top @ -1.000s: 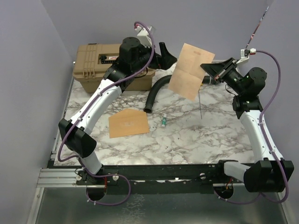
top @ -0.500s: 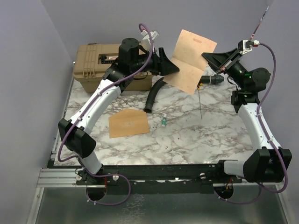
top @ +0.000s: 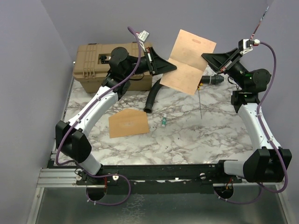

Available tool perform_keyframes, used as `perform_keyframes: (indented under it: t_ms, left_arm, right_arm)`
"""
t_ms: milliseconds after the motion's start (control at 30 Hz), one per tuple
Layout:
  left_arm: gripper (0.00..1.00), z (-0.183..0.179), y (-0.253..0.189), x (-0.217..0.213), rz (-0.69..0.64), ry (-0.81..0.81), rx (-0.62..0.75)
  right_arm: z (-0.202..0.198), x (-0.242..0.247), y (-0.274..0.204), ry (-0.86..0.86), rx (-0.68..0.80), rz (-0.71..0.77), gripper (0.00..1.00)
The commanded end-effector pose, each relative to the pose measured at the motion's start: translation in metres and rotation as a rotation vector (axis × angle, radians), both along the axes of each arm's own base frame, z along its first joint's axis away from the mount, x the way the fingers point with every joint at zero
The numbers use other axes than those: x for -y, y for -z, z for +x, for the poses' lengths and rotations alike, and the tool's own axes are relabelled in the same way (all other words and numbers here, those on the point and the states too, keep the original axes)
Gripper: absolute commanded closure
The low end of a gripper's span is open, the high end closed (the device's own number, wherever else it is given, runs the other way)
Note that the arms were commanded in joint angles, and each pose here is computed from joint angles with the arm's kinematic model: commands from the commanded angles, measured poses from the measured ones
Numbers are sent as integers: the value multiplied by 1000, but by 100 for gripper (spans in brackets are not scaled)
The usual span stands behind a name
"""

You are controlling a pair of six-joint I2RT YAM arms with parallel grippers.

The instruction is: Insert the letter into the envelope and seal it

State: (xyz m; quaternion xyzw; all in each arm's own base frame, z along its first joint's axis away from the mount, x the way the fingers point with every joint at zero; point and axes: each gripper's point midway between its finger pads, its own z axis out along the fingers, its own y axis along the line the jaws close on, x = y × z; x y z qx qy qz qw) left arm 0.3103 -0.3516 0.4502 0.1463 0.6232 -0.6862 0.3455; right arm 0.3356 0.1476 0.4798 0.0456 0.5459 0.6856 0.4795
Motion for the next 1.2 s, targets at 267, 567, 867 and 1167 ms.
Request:
perform_keyframes:
  t_ms: [267,567,867,1167]
  left_arm:
    - [100,5,-19,-17,-83,-112,11]
    - [100,30,-9,-18,-57,-217,-40]
    - [100,38,-1,-14,-33,-219,-33]
    - [100,11,6,-15,48,-81,93]
  right_arm:
    - [-48,-16,-6,-66,366,-334,58]
    - [-91,-28,1,-218,511,-462,49]
    - [-84,-37,13,-190,483,-539,48]
    - [-39,-28,26,-47,335,-571,35]
